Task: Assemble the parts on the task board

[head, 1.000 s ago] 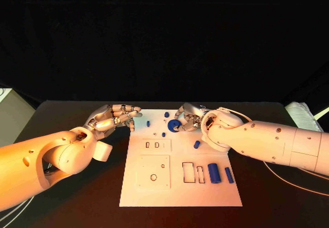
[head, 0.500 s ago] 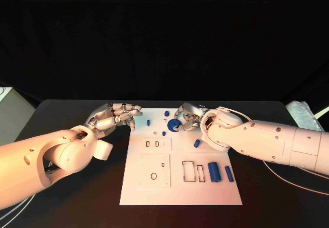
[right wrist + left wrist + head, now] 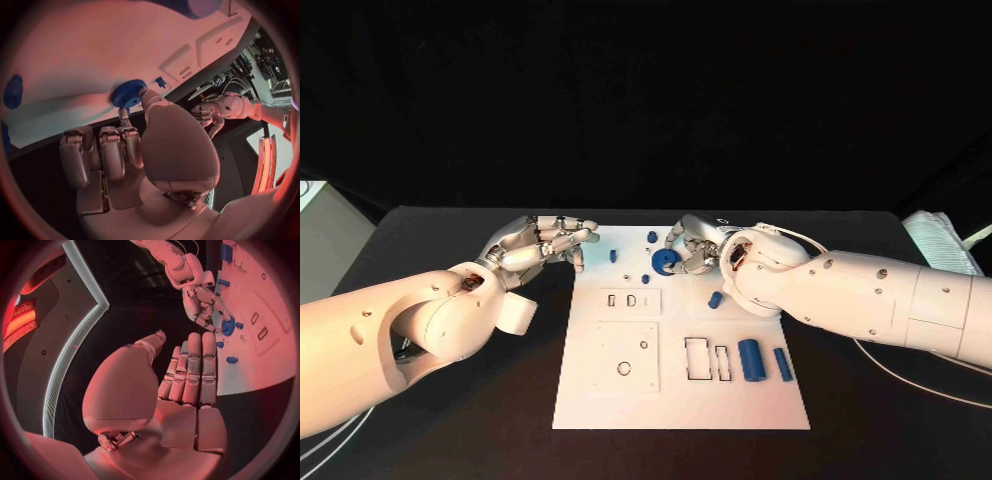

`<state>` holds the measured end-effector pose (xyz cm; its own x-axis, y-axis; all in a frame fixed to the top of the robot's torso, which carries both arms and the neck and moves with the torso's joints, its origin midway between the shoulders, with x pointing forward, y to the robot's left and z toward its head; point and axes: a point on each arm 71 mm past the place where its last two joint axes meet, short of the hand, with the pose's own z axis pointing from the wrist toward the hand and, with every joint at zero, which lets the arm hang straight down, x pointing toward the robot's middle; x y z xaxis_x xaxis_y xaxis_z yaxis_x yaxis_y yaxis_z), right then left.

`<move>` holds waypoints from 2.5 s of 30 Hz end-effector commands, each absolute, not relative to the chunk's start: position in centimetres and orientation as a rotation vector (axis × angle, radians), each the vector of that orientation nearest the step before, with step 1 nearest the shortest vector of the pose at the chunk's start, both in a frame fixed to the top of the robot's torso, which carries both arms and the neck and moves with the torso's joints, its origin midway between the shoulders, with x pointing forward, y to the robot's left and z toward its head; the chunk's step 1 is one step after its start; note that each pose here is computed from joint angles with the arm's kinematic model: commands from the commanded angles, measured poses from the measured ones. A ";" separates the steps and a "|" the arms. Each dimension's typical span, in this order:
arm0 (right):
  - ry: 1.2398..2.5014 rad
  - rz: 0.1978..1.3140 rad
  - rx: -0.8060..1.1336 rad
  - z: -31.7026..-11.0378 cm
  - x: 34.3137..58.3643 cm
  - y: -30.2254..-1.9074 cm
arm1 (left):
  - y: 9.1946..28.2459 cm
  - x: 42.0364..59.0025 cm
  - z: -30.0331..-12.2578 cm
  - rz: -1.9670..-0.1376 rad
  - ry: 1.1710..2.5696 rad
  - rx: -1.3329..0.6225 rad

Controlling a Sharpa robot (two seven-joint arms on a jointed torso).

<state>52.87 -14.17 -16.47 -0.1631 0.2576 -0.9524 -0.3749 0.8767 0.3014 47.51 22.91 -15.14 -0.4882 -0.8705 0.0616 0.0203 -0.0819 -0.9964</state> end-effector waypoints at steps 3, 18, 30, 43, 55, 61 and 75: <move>1.609 0.499 -0.199 -16.8 52.5 -14.1 | 22.7 47.4 -15.1 -1.674 1.515 -0.941; 1.592 0.491 -0.222 -16.7 52.4 -13.9 | 22.8 47.4 -15.1 -1.672 1.522 -0.944; 1.650 0.489 -0.212 -17.1 52.5 -14.1 | 22.8 47.3 -15.1 -1.669 1.527 -0.946; 1.688 0.486 -0.218 -17.4 52.5 -14.0 | 22.8 47.3 -15.1 -1.665 1.531 -0.949; 1.673 0.489 -0.211 -17.3 52.5 -14.0 | 22.8 47.3 -15.2 -1.662 1.532 -0.951; 1.640 0.502 -0.194 -17.1 52.5 -14.0 | 22.9 47.3 -15.2 -1.661 1.532 -0.952; 1.546 0.520 -0.164 -16.3 52.2 -14.0 | 22.9 47.4 -15.2 -1.660 1.533 -0.951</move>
<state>52.29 -13.95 -16.45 -0.0906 0.2074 -0.9740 -0.4192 0.8793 0.2262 47.46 23.07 -15.31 -0.4888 -0.8702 0.0618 -0.0004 -0.0707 -0.9975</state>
